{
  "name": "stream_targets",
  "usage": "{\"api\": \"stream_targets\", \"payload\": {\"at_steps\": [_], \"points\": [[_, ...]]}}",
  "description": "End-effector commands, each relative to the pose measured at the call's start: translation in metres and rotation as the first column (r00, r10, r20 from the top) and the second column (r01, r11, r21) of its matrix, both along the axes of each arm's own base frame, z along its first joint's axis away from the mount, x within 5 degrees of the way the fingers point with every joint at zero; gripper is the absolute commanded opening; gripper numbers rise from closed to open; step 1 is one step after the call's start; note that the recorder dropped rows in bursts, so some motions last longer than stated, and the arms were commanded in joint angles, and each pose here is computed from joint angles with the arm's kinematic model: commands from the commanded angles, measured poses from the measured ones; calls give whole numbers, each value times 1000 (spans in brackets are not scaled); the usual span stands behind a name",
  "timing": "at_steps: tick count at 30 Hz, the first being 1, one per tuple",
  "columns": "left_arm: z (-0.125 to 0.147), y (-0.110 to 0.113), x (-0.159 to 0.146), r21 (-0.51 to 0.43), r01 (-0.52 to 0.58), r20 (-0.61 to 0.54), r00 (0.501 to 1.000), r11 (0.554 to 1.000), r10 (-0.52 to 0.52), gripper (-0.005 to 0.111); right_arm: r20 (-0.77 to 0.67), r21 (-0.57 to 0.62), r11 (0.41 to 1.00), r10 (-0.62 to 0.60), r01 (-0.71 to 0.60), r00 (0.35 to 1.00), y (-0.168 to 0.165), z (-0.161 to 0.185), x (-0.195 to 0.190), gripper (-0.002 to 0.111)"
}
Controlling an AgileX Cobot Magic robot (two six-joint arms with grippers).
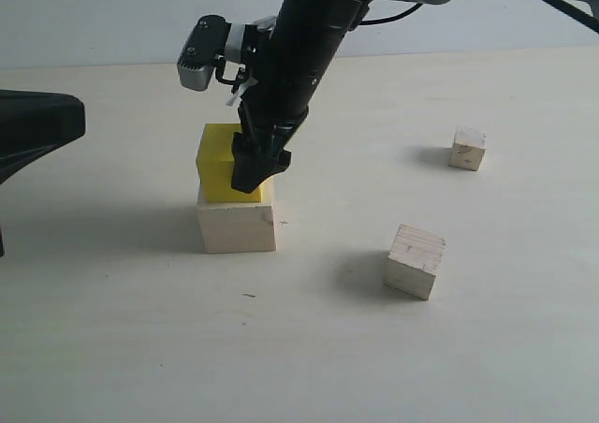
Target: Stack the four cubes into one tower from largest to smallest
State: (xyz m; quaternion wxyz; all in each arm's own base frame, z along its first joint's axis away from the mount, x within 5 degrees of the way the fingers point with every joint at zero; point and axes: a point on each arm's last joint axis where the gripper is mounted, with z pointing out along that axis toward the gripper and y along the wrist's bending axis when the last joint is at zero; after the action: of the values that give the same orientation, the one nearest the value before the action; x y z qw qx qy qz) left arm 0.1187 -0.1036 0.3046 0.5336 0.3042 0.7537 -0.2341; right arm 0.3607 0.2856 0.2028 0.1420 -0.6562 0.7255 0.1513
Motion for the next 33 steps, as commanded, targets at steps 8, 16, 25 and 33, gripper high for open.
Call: {"api": "stream_targets", "payload": {"at_steps": [8,16,25,33], "points": [[1,1,-2,-4,3,11,1000,1000,-3,0,11,-29,999,-18,18,1000,-2,0,2,77],[1,1,-2,-4,3,11,1000,1000,-3,0,5,-16,1000,-20,20,1000,-2,5,0,77],[1,1,-2,-4,3,11,1000,1000,-3,0,-42,51,998,-37,39,998,2,13,-5,77],[1,1,-2,-4,3,11,1000,1000,-3,0,-24,94,994,-62,64,998,6,14,-2,77]]}}
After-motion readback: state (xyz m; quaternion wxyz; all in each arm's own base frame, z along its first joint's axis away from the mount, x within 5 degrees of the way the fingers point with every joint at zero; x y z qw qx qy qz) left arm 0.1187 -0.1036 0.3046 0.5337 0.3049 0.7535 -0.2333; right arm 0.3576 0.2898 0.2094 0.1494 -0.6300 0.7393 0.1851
